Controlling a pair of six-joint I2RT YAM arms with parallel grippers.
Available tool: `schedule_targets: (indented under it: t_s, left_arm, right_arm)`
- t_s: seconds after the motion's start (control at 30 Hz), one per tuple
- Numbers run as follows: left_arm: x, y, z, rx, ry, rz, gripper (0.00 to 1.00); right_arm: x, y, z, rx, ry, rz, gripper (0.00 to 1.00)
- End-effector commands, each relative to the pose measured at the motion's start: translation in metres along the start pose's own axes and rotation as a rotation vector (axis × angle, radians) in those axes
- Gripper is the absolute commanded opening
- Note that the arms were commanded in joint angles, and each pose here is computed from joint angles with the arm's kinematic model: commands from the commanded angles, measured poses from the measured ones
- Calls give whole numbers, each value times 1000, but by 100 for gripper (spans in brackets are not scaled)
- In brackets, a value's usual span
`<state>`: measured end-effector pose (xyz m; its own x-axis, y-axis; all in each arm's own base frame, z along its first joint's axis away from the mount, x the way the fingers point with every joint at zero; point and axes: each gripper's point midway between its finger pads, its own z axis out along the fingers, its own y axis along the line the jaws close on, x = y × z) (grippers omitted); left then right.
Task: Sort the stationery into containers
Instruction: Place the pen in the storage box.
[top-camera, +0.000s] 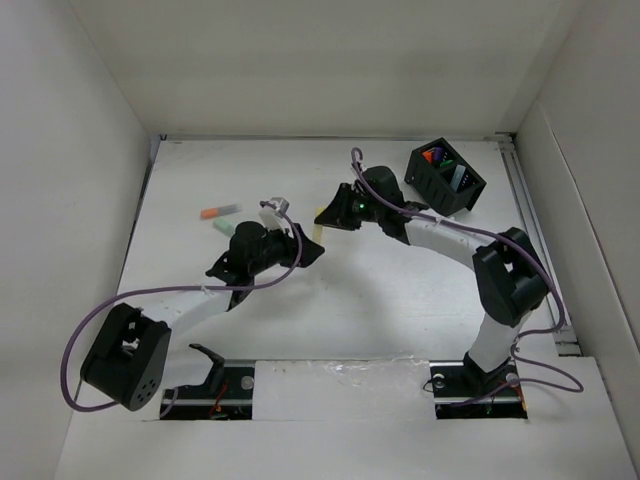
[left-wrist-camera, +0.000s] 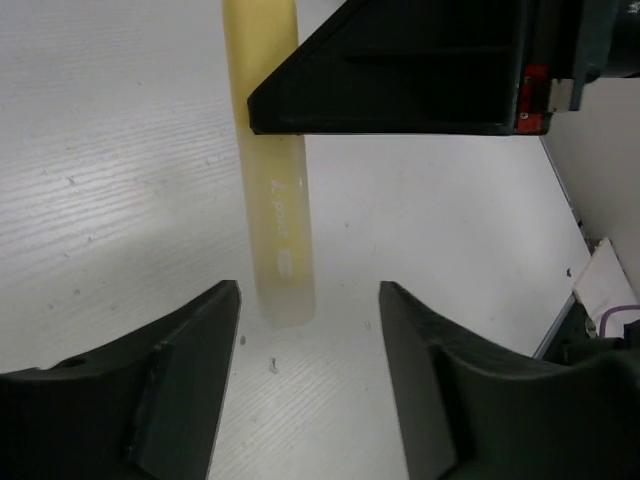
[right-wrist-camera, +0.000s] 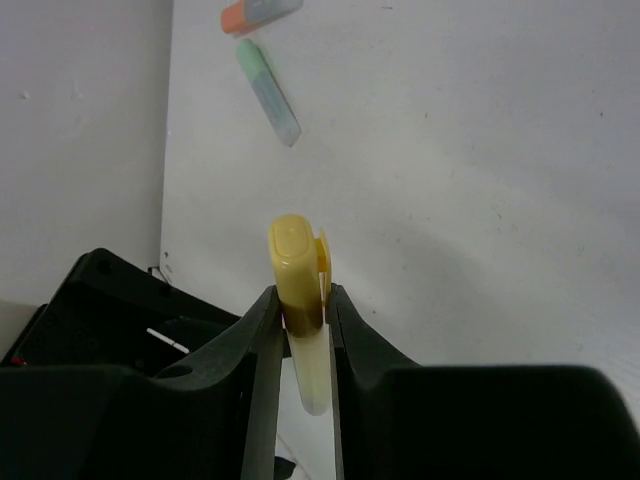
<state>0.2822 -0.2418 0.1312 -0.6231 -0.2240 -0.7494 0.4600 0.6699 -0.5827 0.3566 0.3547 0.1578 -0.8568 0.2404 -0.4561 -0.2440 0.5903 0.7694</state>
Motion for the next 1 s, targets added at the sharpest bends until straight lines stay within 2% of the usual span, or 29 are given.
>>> schedule_targets:
  t_s: [0.0, 0.03, 0.17, 0.2, 0.27, 0.33, 0.43, 0.57, 0.67, 0.8, 0.97]
  left_arm:
    - [-21, -15, -6, 50, -89, 58, 55]
    - [-25, -18, -9, 58, -103, 63, 60]
    - [-35, -17, -17, 29, -160, 59, 60]
    - [-33, -14, -19, 16, -166, 57, 62]
    - [-33, -10, -24, -8, -175, 43, 62]
    - [-36, -8, -26, -27, -188, 28, 62]
    - [-36, -10, -27, -26, -187, 4, 60]
    - [-30, -4, -26, -55, -159, -16, 60]
    - [-30, -3, -24, -66, -141, -21, 58]
    - [-29, 0, -23, -83, -142, -33, 57]
    - [-26, 8, -24, -126, -127, -43, 56]
  right_arm:
    - [-42, 26, -11, -45, -145, -25, 0]
    - [-51, 25, -16, -45, -165, -12, 0]
    - [-107, -4, -60, 18, -333, 51, 0]
    - [-136, -29, -83, 84, -431, 97, 0]
    - [-167, -54, -123, 189, -564, 162, 0]
    - [-204, -110, -179, 407, -777, 259, 0]
    - [-235, -150, -249, 575, -1001, 323, 0]
    - [-257, -163, -303, 694, -1190, 359, 0]
    - [-264, -182, -325, 856, -1254, 331, 0]
    - [-277, -195, -320, 1007, -1206, 302, 0]
    - [-267, -210, -305, 1156, -1183, 240, 0]
